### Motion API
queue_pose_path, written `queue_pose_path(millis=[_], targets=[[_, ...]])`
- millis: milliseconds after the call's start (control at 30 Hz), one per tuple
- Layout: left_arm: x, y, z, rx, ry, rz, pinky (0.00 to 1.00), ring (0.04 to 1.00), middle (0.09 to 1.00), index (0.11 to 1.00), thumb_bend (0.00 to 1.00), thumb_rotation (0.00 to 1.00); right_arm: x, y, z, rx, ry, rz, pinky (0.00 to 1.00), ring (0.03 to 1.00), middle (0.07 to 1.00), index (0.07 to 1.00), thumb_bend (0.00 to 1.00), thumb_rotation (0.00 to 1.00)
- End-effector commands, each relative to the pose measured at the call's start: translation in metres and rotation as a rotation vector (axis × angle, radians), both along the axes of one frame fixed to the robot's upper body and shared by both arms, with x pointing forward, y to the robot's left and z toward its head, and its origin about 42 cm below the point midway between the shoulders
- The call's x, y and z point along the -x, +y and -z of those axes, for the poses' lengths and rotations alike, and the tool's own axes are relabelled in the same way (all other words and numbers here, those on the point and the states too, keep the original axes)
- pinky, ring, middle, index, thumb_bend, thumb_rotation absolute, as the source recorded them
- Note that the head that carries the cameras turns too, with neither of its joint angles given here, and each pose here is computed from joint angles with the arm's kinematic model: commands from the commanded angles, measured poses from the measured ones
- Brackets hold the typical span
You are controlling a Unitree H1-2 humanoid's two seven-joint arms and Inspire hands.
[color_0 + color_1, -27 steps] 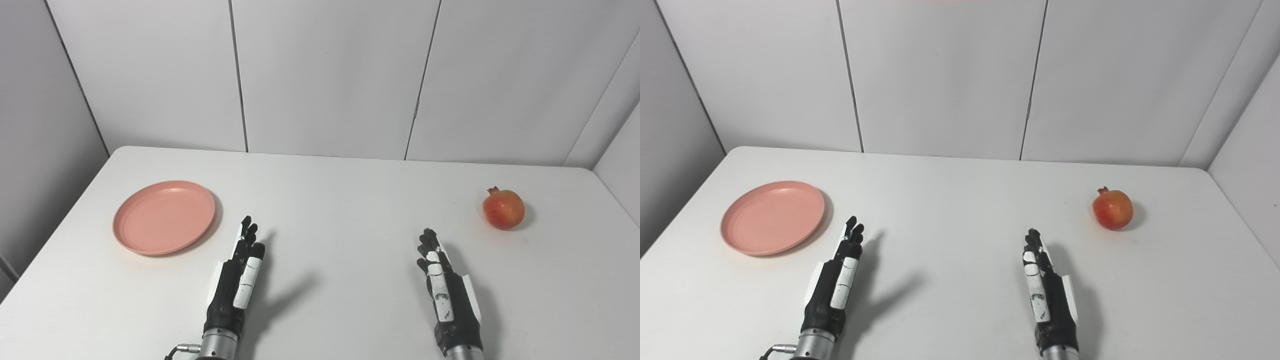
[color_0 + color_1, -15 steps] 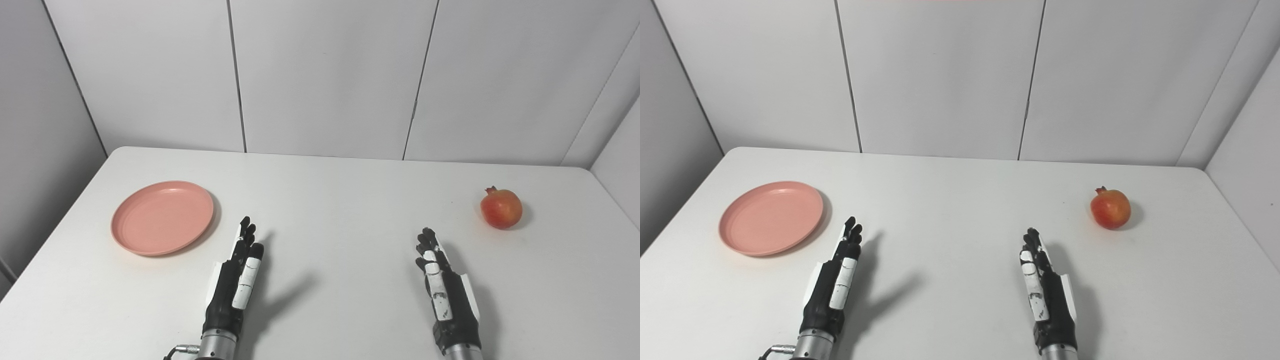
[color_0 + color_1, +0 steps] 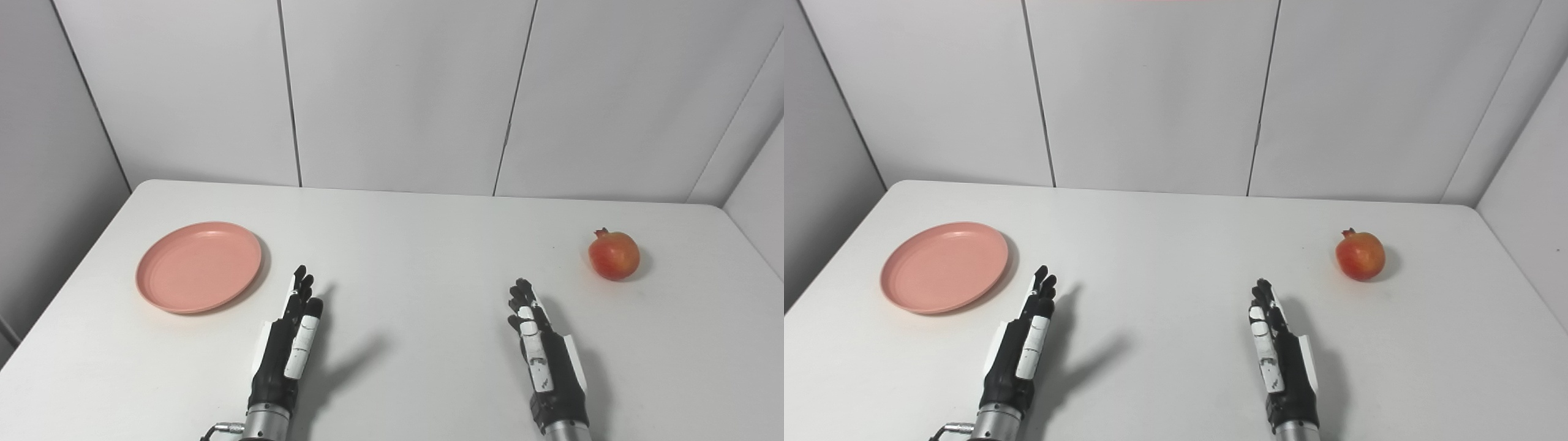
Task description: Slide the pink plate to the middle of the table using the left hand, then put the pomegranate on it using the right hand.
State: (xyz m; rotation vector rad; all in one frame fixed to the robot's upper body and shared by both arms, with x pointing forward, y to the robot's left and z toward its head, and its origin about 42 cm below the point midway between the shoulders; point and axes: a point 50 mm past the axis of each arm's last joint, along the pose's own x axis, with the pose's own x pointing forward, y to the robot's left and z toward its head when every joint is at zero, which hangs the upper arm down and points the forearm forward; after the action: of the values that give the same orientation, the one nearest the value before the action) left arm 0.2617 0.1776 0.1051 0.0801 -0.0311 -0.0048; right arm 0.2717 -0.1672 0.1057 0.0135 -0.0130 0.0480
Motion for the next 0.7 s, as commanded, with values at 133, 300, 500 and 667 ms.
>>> queue_pose_path(millis=[133,300,500,667], targets=[[0.0113,0.0132,0.0083,-0.027,0.033,-0.015,1.00,1.000,0.986,1.000,0.78,1.00,0.0057,-0.0033,0.0175,0.019,0.049,0.005,0.95,0.948,0.941,0.947,0.67,0.96],[0.0113,0.0129,0.0075,-0.026,0.031,-0.014,1.00,1.000,0.986,1.000,0.77,1.00,0.0061,-0.0029,0.0171,0.015,0.045,0.006,0.95,0.948,0.940,0.948,0.66,0.95],[0.0114,0.0130,0.0079,-0.026,0.029,-0.014,1.00,1.000,0.986,1.000,0.77,1.00,0.0069,-0.0023,0.0170,0.019,0.047,0.005,0.95,0.951,0.942,0.951,0.65,0.95],[0.0115,0.0113,0.0079,-0.029,0.033,-0.013,1.00,1.000,0.984,1.000,0.77,1.00,0.0071,-0.0031,0.0188,0.017,0.057,0.005,0.95,0.952,0.942,0.950,0.64,0.96]])
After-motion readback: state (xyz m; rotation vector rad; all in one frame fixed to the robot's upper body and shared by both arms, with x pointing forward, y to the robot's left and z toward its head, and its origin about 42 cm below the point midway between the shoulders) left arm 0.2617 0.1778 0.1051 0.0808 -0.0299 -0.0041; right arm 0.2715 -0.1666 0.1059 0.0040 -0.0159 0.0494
